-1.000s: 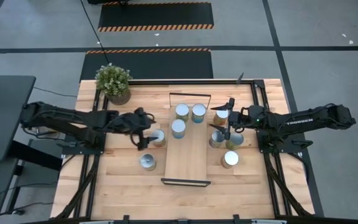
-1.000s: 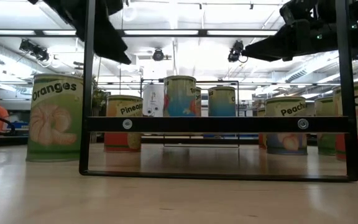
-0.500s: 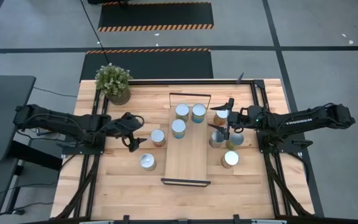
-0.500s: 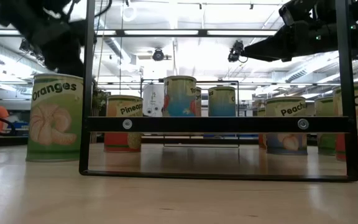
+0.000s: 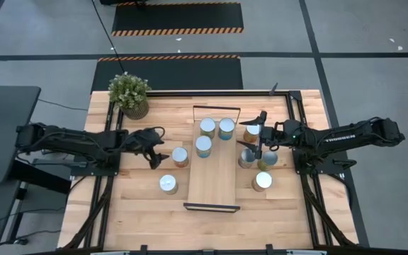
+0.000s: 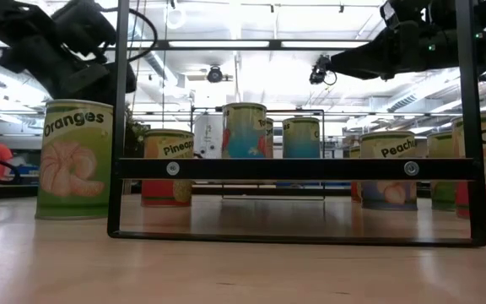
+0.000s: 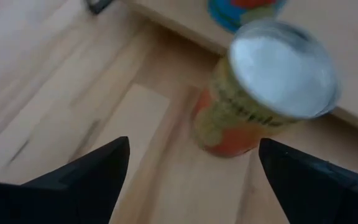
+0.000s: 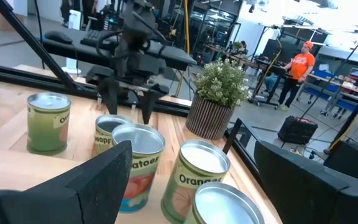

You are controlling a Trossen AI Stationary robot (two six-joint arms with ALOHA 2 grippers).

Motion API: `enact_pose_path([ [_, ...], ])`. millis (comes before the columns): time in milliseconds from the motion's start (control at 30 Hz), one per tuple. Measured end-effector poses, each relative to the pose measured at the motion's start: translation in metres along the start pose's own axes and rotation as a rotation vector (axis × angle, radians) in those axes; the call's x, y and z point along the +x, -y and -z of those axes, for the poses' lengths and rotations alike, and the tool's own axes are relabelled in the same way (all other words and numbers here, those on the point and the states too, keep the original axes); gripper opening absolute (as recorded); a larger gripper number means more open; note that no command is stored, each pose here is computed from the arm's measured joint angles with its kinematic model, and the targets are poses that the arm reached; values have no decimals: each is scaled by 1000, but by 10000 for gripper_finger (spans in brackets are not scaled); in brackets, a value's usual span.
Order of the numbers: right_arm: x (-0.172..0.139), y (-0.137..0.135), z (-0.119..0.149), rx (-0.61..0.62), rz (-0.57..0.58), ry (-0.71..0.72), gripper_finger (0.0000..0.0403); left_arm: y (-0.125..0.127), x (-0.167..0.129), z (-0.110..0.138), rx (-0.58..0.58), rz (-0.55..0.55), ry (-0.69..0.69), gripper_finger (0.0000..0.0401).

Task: Pick and place cans onto a shelf
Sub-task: Put the top canned pineapple on the shelf

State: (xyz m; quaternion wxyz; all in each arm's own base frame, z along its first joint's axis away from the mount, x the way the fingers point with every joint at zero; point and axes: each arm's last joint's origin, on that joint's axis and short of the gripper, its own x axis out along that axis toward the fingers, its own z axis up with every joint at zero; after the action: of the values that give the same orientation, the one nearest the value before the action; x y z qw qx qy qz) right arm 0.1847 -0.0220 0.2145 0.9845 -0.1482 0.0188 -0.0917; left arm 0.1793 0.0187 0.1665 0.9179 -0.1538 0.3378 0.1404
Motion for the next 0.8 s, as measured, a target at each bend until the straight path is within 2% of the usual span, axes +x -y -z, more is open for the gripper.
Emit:
enact_pose_path([
  [67,0,0,0,0,-2,0,346,0,5,-1,22,31,-13,363],
  [367,0,0,0,-1,-1,-2,346,1,26,-2,255,29,4,363],
  [800,0,0,0,4,-2,-2,346,6,51,-5,329,113,75,363],
])
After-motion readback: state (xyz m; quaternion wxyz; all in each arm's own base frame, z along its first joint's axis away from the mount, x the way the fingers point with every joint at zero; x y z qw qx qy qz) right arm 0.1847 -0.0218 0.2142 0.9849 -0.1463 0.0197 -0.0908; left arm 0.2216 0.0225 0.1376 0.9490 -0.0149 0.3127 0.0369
